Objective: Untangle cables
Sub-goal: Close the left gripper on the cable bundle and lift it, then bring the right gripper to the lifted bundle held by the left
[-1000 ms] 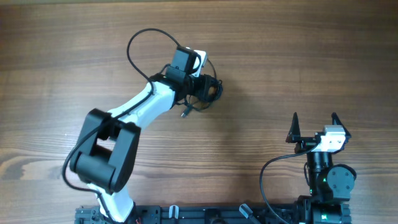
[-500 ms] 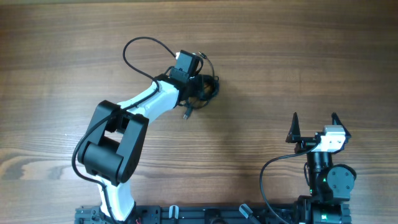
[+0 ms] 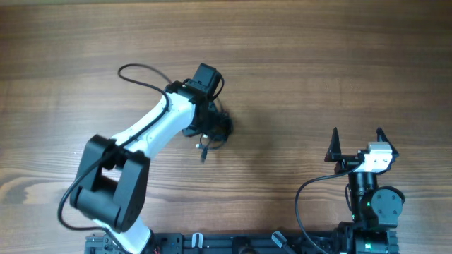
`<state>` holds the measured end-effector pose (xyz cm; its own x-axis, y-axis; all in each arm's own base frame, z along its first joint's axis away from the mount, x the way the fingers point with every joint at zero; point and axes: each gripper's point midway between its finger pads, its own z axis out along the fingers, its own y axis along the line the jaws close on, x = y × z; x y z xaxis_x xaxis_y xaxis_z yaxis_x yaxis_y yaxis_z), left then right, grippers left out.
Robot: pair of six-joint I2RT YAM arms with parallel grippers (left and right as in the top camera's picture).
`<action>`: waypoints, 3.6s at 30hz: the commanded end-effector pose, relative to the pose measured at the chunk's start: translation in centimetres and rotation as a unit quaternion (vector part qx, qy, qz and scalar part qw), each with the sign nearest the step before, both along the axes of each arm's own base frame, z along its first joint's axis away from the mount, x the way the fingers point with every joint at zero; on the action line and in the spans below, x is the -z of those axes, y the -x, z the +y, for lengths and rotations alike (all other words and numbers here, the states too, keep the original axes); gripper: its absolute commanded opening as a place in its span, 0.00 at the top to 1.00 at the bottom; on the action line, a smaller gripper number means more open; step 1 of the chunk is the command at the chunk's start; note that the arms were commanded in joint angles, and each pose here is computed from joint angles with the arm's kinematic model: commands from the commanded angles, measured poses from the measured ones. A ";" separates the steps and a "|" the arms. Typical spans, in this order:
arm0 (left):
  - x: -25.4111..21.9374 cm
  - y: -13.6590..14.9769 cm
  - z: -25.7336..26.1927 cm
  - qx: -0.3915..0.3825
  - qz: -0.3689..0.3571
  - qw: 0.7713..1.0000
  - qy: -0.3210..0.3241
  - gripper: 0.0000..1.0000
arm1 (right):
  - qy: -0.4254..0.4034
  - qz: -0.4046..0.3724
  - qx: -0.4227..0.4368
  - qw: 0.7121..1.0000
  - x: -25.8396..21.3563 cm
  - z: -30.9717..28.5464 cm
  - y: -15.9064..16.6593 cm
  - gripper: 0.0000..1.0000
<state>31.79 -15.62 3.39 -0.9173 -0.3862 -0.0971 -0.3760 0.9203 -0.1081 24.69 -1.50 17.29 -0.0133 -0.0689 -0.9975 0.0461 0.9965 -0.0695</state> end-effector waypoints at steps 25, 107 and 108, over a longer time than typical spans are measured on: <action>-6.6 0.1 0.4 0.156 0.000 0.987 0.041 0.47 | 0.004 -0.006 -0.011 1.000 -0.2 0.4 0.0 0.00; -10.7 -0.3 -1.5 -0.471 0.012 0.832 0.294 0.96 | -0.637 0.498 -0.235 0.539 2.9 25.2 -0.5 0.00; -10.6 -0.6 -1.1 -0.477 0.003 0.830 0.288 0.96 | -0.658 0.513 -0.200 0.514 3.7 25.7 -0.4 0.00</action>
<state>31.59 -17.35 13.26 -0.2954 -0.8949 0.3346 -0.8907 0.1313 -0.4352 24.28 23.15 15.46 -0.9444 0.3283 0.0182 0.0944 0.2177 0.9714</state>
